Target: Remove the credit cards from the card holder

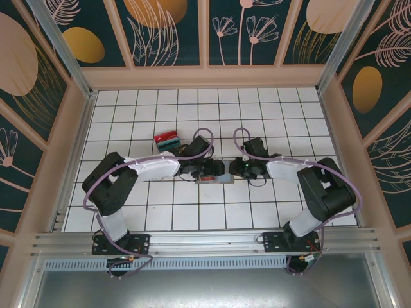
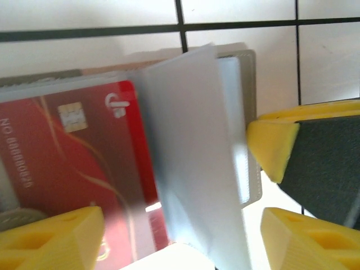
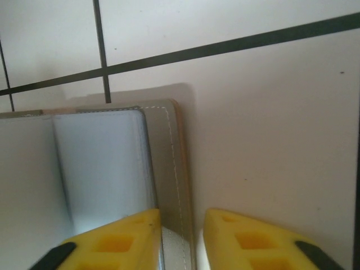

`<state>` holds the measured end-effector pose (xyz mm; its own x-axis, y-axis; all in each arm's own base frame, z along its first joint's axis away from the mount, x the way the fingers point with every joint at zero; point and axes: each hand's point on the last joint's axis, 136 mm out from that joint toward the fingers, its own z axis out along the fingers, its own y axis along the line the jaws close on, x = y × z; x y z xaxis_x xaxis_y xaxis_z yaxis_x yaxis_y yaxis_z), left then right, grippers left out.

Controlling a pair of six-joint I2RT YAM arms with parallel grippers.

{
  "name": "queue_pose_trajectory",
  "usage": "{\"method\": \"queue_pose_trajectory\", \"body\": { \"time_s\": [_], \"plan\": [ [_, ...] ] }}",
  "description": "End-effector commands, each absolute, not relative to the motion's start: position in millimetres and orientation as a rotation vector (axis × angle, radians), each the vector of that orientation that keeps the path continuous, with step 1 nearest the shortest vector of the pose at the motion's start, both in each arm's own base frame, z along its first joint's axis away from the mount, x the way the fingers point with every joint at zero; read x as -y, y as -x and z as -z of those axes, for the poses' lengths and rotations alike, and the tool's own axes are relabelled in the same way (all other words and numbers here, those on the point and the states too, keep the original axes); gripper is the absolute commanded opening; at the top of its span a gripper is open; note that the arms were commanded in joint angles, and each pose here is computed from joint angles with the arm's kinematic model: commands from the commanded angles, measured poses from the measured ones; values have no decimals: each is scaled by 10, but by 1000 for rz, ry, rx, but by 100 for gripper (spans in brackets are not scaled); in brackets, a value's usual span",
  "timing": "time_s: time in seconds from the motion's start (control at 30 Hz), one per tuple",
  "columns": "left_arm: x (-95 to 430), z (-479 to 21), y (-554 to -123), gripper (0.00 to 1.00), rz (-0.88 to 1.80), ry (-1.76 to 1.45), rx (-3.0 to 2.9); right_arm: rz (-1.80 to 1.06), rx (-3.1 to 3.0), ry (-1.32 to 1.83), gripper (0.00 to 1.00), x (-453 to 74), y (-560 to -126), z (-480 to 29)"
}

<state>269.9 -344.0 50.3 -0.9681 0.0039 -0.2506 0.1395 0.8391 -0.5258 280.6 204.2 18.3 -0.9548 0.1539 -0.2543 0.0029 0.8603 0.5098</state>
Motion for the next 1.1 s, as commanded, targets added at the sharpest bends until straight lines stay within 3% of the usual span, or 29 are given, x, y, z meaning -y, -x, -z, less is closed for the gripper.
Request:
{"method": "queue_pose_trajectory", "body": {
  "time_s": [0.0,0.27,0.37,0.77,0.87,1.07],
  "plan": [
    [3466,-648,-2701,80,827,-144,-2754,-688,-2764,-179,34,-1894,-2824,-126],
    [3413,-674,-2730,74,789,-145,-2734,-700,-2668,-198,37,-1811,-3059,-527],
    [3330,-674,-2750,68,738,-142,-2727,-744,-2645,-188,39,-1879,-3100,-650],
    [3062,-817,-2733,64,690,-112,-2670,-872,-2571,-94,43,-2217,-3179,-1033],
    [2951,-739,-2711,55,659,-88,-2684,-907,-2560,-53,43,-2332,-3164,-1100],
    [2861,-533,-2670,21,641,-72,-2721,-1039,-2569,3,32,-2605,-3049,-1091]
  ]
}}
